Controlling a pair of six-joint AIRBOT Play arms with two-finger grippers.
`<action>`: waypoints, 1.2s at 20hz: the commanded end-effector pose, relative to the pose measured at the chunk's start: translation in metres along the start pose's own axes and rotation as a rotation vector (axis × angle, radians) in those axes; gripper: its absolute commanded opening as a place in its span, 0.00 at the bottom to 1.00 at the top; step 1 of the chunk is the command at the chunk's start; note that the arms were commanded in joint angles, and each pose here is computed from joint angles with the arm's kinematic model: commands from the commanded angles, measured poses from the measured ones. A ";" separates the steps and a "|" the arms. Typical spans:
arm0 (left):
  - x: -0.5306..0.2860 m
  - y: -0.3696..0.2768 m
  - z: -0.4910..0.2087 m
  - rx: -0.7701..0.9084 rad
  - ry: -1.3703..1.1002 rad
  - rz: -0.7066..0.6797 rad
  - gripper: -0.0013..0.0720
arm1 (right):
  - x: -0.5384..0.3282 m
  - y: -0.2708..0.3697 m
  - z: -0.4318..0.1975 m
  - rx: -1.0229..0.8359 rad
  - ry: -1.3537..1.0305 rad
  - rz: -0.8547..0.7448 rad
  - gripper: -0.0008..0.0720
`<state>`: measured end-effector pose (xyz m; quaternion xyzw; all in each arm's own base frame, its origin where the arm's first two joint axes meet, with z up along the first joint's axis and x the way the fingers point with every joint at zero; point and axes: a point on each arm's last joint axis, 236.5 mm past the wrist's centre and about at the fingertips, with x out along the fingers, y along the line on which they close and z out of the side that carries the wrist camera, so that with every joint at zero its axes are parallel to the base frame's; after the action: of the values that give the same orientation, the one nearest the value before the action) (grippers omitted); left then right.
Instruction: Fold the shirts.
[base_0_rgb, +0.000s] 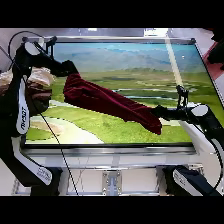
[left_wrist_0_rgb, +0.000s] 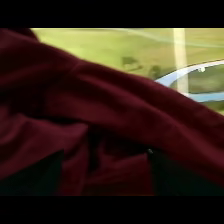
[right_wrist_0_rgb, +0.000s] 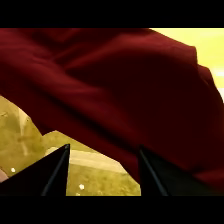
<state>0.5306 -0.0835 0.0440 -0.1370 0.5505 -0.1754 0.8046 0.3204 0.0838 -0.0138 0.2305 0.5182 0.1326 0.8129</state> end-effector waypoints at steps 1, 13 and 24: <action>0.017 0.057 -0.030 -0.082 0.110 0.105 0.85 | 0.009 0.008 -0.010 0.043 0.010 0.031 0.65; 0.038 0.107 -0.062 -0.208 0.240 0.224 0.84 | 0.009 0.008 -0.010 0.069 0.011 0.031 0.65; 0.069 0.089 -0.061 -0.275 0.250 0.082 0.84 | 0.009 0.009 -0.015 0.086 0.032 0.036 0.65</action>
<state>0.5128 -0.0449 -0.0677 -0.2186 0.6588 -0.0930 0.7138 0.3129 0.0984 -0.0208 0.2721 0.5286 0.1272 0.7940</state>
